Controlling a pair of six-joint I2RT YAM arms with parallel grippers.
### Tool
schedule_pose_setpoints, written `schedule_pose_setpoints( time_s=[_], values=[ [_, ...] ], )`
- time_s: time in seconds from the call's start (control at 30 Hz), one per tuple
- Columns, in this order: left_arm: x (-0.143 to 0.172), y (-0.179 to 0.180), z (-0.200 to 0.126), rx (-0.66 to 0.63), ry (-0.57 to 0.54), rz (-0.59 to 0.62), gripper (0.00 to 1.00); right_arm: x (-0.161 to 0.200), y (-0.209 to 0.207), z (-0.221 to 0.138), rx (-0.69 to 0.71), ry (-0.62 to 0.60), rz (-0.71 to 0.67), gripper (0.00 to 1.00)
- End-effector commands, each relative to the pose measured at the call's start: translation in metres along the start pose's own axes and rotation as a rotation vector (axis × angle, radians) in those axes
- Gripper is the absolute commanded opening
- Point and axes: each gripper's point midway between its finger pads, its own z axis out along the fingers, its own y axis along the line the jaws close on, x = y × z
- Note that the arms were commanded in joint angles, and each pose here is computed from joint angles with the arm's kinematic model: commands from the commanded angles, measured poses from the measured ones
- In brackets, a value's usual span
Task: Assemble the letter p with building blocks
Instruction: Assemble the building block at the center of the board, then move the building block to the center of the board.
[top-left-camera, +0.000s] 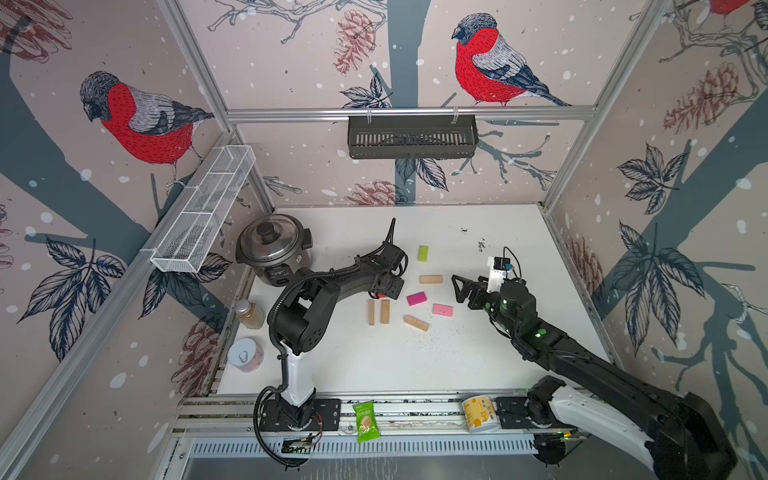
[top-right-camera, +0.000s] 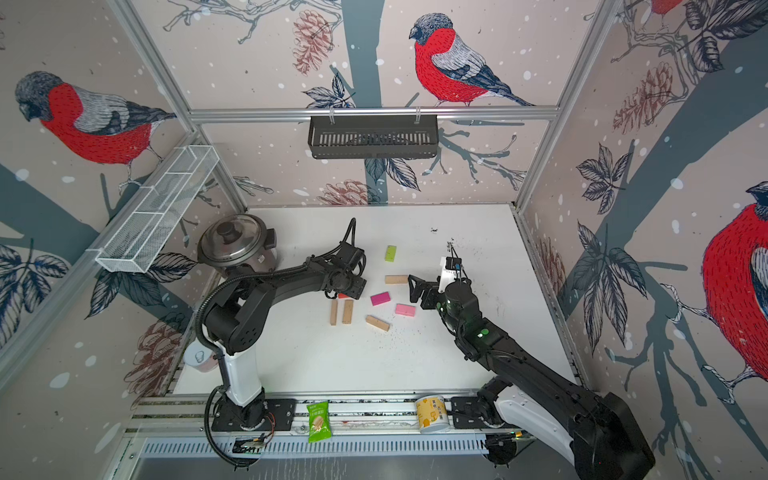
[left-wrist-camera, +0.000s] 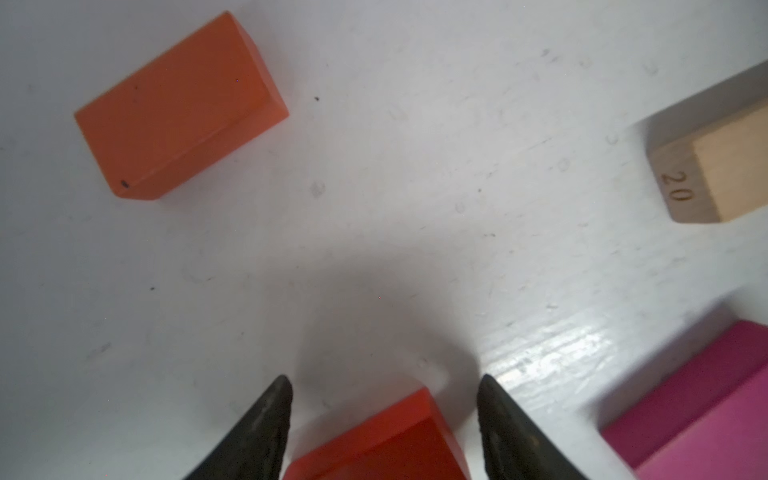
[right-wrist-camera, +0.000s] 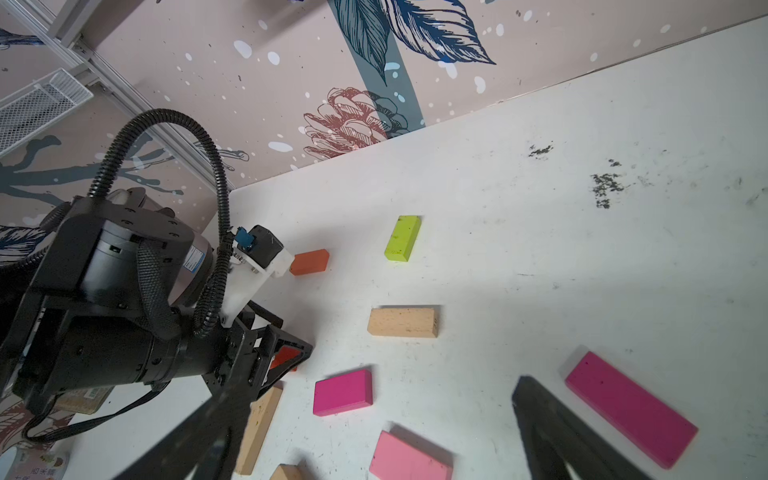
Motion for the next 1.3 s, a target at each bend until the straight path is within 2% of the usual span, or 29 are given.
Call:
schedule_pose_setpoints(
  time_s=[0.0, 0.17, 0.33, 0.43, 0.53, 0.67, 0.8, 1.0, 1.1, 1.27],
  values=[
    [0.007, -0.003, -0.001, 0.019, 0.016, 0.022, 0.69, -0.011, 0.002, -0.001, 0.004, -0.040, -0.014, 1.00],
    [-0.010, -0.010, -0.020, 0.067, -0.061, -0.026, 0.71, -0.012, 0.003, -0.002, -0.001, -0.041, -0.016, 1.00],
    [-0.030, -0.005, -0.058, 0.069, -0.157, -0.124, 0.77, -0.016, 0.007, -0.006, -0.017, -0.050, -0.018, 1.00],
    [-0.023, 0.004, -0.075, 0.048, -0.155, -0.282, 0.80, -0.019, 0.010, -0.009, -0.028, -0.055, -0.020, 1.00],
    [-0.009, -0.001, -0.091, 0.099, -0.164, -0.395, 0.79, -0.020, 0.025, -0.009, -0.069, -0.058, -0.086, 1.00],
    [0.003, 0.013, -0.132, 0.131, -0.265, -0.522, 0.86, -0.004, 0.052, 0.013, -0.110, 0.081, -0.188, 1.00],
    [0.018, 0.033, -0.169, 0.174, -0.338, -0.594, 0.94, 0.017, 0.081, 0.036, -0.101, 0.191, -0.327, 1.00],
    [0.042, 0.071, -0.217, 0.187, -0.482, -0.699, 0.97, 0.058, 0.099, 0.086, -0.073, 0.382, -0.537, 1.00],
    [0.050, 0.085, -0.225, 0.201, -0.496, -0.735, 0.97, 0.081, 0.113, 0.111, -0.142, 0.475, -0.599, 0.96],
    [0.059, 0.096, -0.209, 0.305, -0.440, -0.793, 0.97, 0.098, 0.130, 0.137, -0.224, 0.538, -0.681, 0.91]
  ],
)
